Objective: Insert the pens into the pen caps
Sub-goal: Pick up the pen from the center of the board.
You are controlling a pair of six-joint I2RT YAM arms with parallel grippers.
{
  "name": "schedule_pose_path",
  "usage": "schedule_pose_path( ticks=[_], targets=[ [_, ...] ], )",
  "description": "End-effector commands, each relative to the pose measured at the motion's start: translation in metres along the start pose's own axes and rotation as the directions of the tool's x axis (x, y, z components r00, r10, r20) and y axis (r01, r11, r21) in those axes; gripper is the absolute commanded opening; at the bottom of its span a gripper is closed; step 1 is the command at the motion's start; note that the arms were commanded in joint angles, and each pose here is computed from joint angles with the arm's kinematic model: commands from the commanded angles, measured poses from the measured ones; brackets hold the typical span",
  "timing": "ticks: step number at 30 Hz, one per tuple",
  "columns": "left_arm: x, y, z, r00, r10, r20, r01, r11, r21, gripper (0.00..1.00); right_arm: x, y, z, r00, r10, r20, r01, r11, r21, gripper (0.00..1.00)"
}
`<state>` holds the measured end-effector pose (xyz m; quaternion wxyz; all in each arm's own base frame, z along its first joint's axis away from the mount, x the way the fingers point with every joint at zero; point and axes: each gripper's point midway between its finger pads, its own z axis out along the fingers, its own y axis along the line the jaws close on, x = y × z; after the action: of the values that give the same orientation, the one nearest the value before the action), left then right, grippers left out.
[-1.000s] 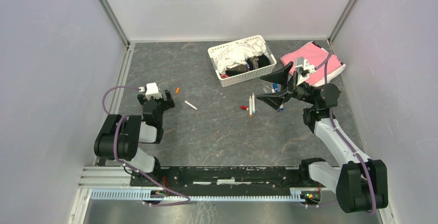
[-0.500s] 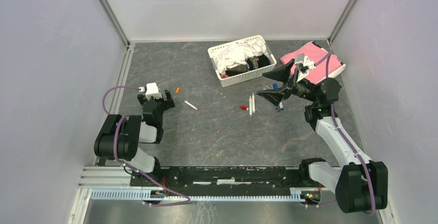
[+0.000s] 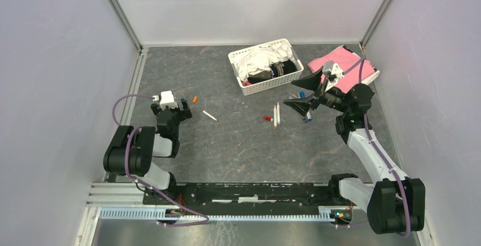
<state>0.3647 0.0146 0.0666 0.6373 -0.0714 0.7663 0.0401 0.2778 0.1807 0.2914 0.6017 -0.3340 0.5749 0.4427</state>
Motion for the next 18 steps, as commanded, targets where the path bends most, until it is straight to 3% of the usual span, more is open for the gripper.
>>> schedule_pose_path(
  ticks=[1,8,18],
  targets=[
    [-0.025,-0.002,0.005,0.996,0.006,0.085,-0.005,1.000,-0.004,1.00,-0.002,-0.011,-0.001,0.997,-0.073,-0.027,0.074,0.997,0.033,0.98],
    [-0.024,-0.001,0.005,0.996,0.007,0.084,-0.006,1.000,-0.003,1.00,0.003,-0.029,-0.007,0.981,-0.157,-0.113,0.169,0.980,0.106,0.98],
    [-0.024,-0.002,0.005,0.996,0.005,0.084,-0.005,1.000,-0.003,1.00,0.008,-0.039,-0.012,0.975,-0.171,-0.140,0.190,0.972,0.137,0.98]
  ],
)
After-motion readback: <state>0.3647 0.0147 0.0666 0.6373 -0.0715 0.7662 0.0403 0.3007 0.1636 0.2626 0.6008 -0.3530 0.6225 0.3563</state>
